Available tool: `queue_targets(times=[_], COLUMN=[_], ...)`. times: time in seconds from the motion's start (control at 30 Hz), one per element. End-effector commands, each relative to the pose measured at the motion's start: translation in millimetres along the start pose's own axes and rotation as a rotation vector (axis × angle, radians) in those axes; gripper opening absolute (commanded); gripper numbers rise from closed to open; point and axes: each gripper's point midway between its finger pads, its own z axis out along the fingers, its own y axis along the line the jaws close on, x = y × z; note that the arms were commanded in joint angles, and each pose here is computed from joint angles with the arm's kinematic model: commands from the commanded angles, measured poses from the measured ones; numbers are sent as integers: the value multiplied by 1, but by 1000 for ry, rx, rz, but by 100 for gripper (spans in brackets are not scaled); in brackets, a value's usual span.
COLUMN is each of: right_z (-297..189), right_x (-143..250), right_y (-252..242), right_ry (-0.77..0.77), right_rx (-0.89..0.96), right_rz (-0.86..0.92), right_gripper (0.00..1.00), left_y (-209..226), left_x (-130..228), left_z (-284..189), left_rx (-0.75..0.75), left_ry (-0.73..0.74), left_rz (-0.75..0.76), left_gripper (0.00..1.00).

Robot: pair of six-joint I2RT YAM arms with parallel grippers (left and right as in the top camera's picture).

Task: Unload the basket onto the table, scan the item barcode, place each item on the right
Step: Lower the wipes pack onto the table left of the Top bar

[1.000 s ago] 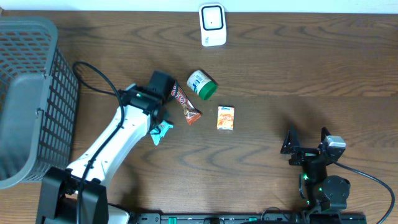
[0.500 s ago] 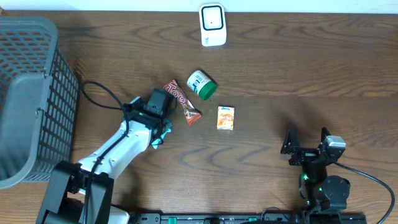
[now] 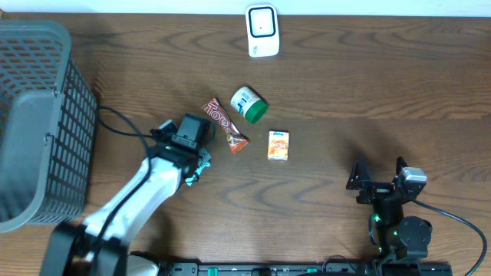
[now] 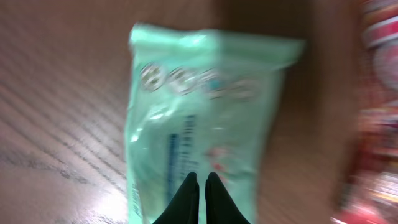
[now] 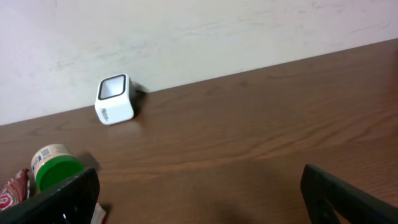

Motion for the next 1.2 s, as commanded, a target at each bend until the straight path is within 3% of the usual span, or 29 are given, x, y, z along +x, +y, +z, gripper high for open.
queue_targets(times=[0.0, 0.17, 0.57, 0.93, 1.17], right_z=[0, 0, 0, 0, 0], right_x=[1, 1, 1, 1, 1], right_y=[4, 4, 4, 4, 4], right_ry=[4, 4, 4, 4, 4], right_rx=[-14, -14, -14, -14, -14], right_rz=[7, 7, 7, 7, 7], right_gripper=[99, 99, 99, 99, 99], left_y=[-24, -18, 24, -8, -19], left_x=[-32, -42, -7, 12, 0], left_z=[-40, -47, 28, 29, -5], left_rx=[120, 103, -140, 8, 107], left_ry=[-120, -179, -19, 116, 70], left_rz=[8, -4, -165, -113, -33], left_gripper=[7, 7, 8, 7, 8])
